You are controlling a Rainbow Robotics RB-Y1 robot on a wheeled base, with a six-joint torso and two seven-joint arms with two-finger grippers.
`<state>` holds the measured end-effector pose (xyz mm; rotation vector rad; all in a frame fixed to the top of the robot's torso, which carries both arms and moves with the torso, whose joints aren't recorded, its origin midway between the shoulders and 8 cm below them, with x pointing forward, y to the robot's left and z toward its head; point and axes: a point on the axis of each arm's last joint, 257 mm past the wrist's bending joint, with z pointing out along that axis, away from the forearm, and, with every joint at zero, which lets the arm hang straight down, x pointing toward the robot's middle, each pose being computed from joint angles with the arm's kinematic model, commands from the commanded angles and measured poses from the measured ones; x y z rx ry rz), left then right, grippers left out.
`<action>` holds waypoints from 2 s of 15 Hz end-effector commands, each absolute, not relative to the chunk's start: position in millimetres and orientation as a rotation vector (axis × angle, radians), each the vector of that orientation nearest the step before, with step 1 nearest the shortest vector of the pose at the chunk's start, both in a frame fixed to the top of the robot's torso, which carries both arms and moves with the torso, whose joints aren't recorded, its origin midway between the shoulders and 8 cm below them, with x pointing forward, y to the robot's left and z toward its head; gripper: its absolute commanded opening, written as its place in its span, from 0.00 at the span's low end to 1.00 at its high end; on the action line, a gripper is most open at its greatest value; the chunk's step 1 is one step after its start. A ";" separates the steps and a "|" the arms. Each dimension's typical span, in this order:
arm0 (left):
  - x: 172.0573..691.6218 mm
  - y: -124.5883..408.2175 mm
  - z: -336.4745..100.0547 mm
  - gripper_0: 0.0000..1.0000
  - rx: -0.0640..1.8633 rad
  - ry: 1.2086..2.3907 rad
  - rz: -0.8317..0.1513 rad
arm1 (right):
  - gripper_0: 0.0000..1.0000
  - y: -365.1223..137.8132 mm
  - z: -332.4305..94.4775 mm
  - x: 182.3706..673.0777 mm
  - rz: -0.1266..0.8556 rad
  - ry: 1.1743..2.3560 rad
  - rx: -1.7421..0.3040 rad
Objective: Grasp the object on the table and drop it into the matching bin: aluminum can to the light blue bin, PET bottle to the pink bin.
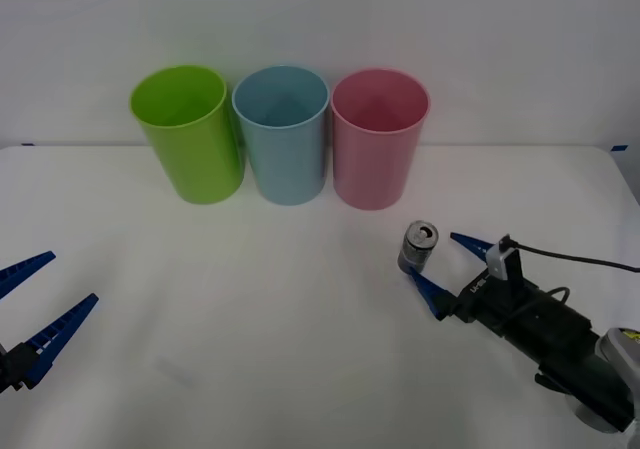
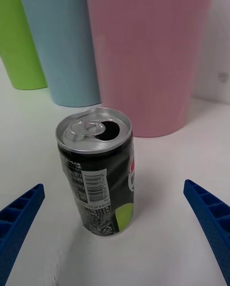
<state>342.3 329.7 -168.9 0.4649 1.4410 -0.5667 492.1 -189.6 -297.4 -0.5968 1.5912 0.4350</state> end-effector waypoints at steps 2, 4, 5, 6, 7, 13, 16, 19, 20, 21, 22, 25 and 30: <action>342.3 329.7 -168.9 1.00 0.465 1.441 -0.567 | 1.00 -177.3 -297.3 500.9 0.423 1.596 -0.593; 342.3 329.7 -168.9 1.00 0.465 1.441 -0.567 | 1.00 -169.5 -297.2 505.1 0.420 1.599 -0.595; 342.3 329.7 -168.9 1.00 0.465 1.441 -0.567 | 1.00 -167.0 -297.9 506.6 0.415 1.602 -0.597; 342.3 329.7 -168.9 1.00 0.465 1.441 -0.567 | 1.00 -164.0 -297.2 508.7 0.413 1.602 -0.597; 342.3 329.7 -168.9 1.00 0.465 1.441 -0.567 | 1.00 -160.7 -296.2 511.0 0.410 1.601 -0.599; 342.3 329.7 -168.9 1.00 0.465 1.441 -0.567 | 1.00 -148.0 -297.0 519.2 0.396 1.613 -0.593; 342.3 329.7 -168.9 1.00 0.465 1.441 -0.567 | 1.00 -145.8 -296.5 522.1 0.386 1.615 -0.593; 342.3 329.7 -168.9 1.00 0.465 1.441 -0.567 | 1.00 -145.4 -296.9 522.4 0.379 1.613 -0.597; 342.3 329.7 -168.9 1.00 0.465 1.441 -0.567 | 1.00 -145.5 -296.7 522.8 0.376 1.612 -0.600; 342.3 329.7 -168.9 1.00 0.465 1.441 -0.567 | 1.00 -144.8 -296.6 522.8 0.376 1.612 -0.600; 342.3 329.7 -168.9 1.00 0.465 1.441 -0.567 | 0.25 -144.2 -296.4 522.8 0.376 1.610 -0.600; 342.3 329.7 -168.9 1.00 0.465 1.441 -0.567 | 0.00 -141.6 -294.9 523.0 0.380 1.605 -0.599; 342.3 329.7 -168.9 1.00 0.465 1.441 -0.567 | 0.00 -140.2 -295.2 522.7 0.380 1.604 -0.602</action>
